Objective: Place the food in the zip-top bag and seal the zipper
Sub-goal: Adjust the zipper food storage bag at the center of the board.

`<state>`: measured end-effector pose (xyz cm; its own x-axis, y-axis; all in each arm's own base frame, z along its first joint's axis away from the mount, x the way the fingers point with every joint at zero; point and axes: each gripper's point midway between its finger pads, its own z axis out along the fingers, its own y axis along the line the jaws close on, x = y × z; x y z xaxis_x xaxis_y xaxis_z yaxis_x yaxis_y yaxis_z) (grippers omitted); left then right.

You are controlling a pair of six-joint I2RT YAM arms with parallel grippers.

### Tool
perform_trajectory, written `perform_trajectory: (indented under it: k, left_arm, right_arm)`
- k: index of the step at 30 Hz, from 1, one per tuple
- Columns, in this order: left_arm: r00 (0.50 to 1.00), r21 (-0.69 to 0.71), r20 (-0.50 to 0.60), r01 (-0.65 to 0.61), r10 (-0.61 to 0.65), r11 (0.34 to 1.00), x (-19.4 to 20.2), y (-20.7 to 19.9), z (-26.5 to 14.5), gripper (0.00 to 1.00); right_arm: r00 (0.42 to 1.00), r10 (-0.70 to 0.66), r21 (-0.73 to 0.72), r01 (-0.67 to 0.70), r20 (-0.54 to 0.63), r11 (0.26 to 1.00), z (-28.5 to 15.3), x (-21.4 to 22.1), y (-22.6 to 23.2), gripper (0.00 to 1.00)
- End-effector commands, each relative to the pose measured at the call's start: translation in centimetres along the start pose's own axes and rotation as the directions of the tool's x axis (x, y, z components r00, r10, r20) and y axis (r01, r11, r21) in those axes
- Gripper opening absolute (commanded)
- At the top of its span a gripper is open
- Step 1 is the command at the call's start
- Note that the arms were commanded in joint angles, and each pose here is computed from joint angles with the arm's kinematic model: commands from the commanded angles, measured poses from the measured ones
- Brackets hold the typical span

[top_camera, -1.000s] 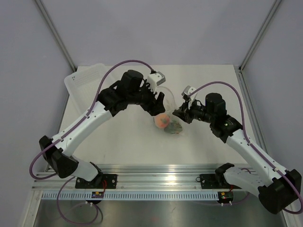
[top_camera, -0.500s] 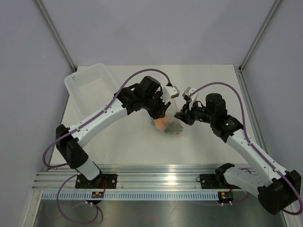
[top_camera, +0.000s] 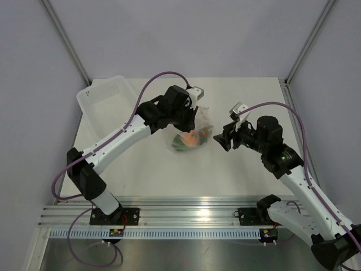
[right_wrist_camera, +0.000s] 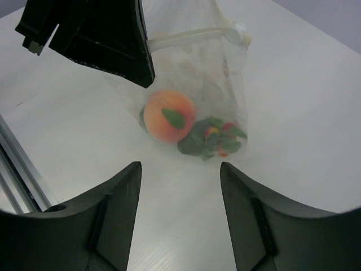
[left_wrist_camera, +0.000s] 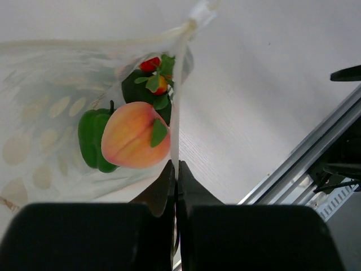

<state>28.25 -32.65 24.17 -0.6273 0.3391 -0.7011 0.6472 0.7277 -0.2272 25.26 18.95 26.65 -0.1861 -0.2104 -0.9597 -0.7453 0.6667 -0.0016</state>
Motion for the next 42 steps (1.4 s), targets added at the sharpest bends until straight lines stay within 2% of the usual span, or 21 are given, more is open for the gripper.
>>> perform_trajectory:
  k: [1,6,15,23,28,42]
  left_arm:
    - [0.988,-0.010,0.123,0.092,-0.090,0.996,-3.1,-0.3,-0.8,0.00]
    - [0.992,0.064,0.123,0.009,-0.016,0.998,-2.3,-1.3,-1.1,0.00]
    - [0.992,0.114,0.127,-0.015,0.000,0.993,-2.2,-1.1,-2.0,0.00]
    - [0.991,0.168,0.125,-0.061,0.040,0.984,-1.9,-1.9,-2.6,0.00]
    - [0.991,0.209,0.119,-0.088,0.064,0.974,-1.5,-2.6,-2.8,0.00]
    - [0.989,0.275,0.093,-0.138,0.117,0.952,-0.3,-3.4,-2.8,0.00]
  right_arm:
    - [0.998,-0.005,0.045,0.003,0.060,0.999,-0.6,-1.9,-0.8,0.65]
    - [0.998,0.012,-0.034,-0.010,0.063,0.999,0.7,-2.0,-0.9,0.63]
    - [0.994,0.038,-0.166,-0.020,0.105,0.986,3.4,-3.2,-2.2,0.64]
    - [0.991,0.018,-0.212,0.010,0.131,0.977,5.0,-3.5,-2.4,0.66]
    - [0.990,0.002,-0.277,0.038,0.141,0.960,6.4,-3.7,-2.3,0.66]
    - [0.991,0.065,-0.465,-0.005,0.113,0.885,8.1,-3.1,-1.8,0.68]
